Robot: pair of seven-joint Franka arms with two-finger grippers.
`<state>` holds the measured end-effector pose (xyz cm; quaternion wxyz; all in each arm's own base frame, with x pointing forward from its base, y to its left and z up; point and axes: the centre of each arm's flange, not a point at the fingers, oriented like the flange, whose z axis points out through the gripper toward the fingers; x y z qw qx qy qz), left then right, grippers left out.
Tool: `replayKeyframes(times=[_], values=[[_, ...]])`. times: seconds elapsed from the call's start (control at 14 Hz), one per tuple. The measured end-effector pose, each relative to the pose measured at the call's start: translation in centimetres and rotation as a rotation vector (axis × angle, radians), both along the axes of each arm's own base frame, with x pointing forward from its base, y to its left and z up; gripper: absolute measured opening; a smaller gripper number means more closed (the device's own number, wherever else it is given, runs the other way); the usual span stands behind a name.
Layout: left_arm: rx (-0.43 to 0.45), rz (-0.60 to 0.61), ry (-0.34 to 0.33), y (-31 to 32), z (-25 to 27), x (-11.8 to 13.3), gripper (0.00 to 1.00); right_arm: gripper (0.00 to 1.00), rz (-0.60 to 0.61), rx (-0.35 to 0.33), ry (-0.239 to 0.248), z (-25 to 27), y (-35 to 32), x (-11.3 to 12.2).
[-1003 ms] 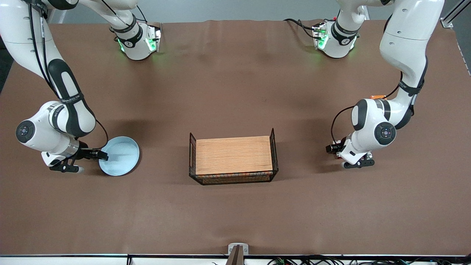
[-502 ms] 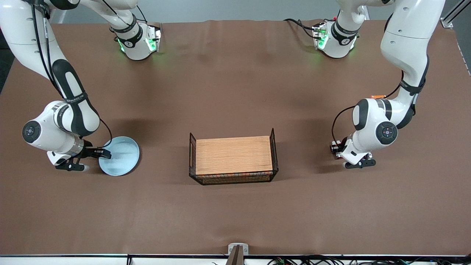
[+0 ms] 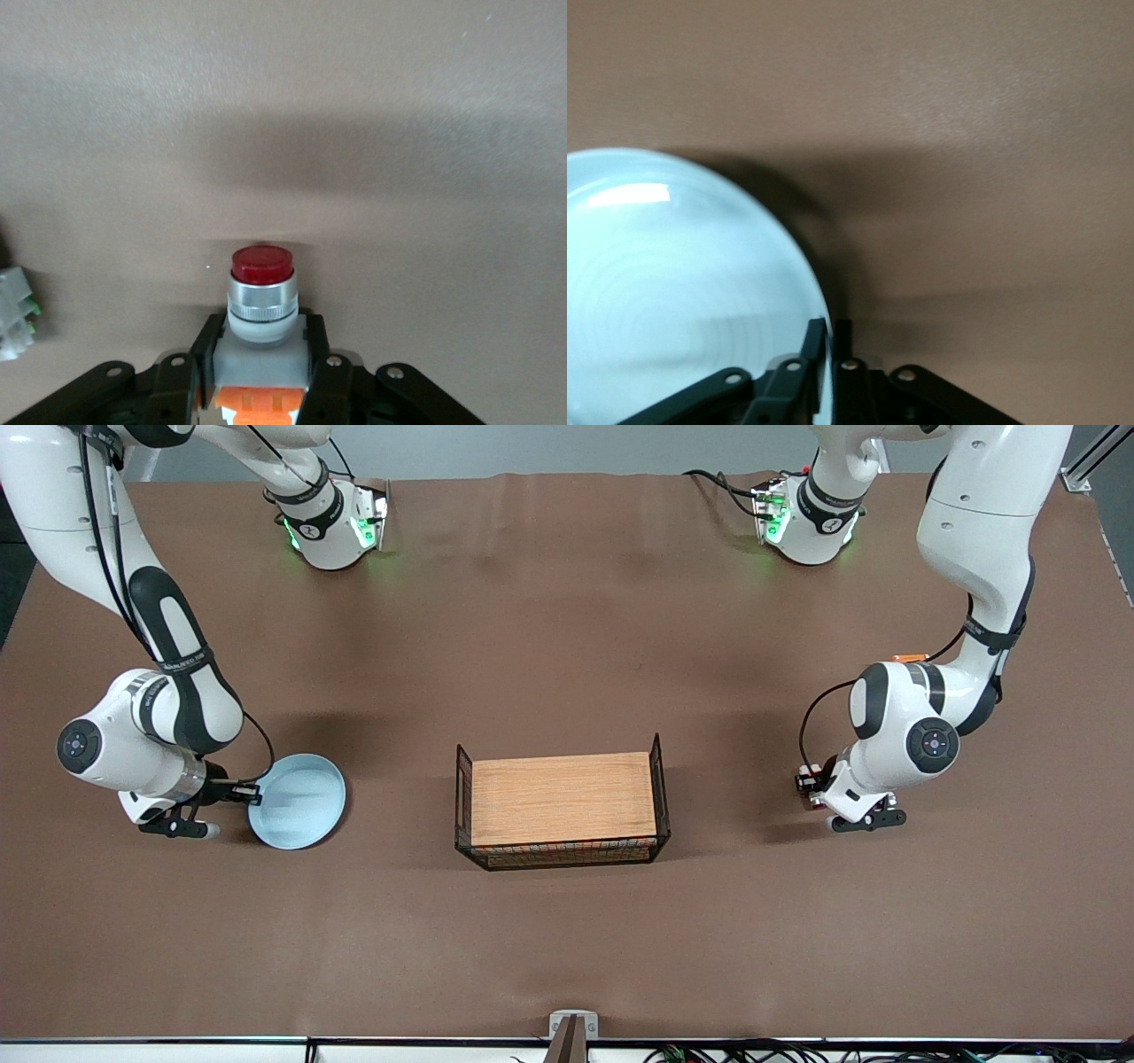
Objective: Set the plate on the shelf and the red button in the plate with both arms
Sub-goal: 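Grip the blue plate rim with the right gripper, then lift the blue plate with the right gripper and carry it over the basket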
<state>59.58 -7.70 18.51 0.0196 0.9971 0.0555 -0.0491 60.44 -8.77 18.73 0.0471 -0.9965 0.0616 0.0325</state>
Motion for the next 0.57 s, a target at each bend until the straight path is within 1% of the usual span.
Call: replayKeyframes(times=[0.29, 0.43, 0.57], values=[[-0.004, 0.021, -0.047, 0.1, 3.0, 0.8, 0.41, 0.03, -0.017, 0.013, 0.016, 2.7, 0.9, 1.4], [-0.006, 0.027, -0.07, 0.1, 4.3, 1.2, 0.41, 0.03, -0.037, 0.027, 0.058, 4.2, 1.1, 2.0], [-0.007, 0.049, -0.085, 0.1, 5.3, 1.6, 0.41, 0.03, -0.084, 0.045, 0.125, 7.2, 1.4, 2.7]])
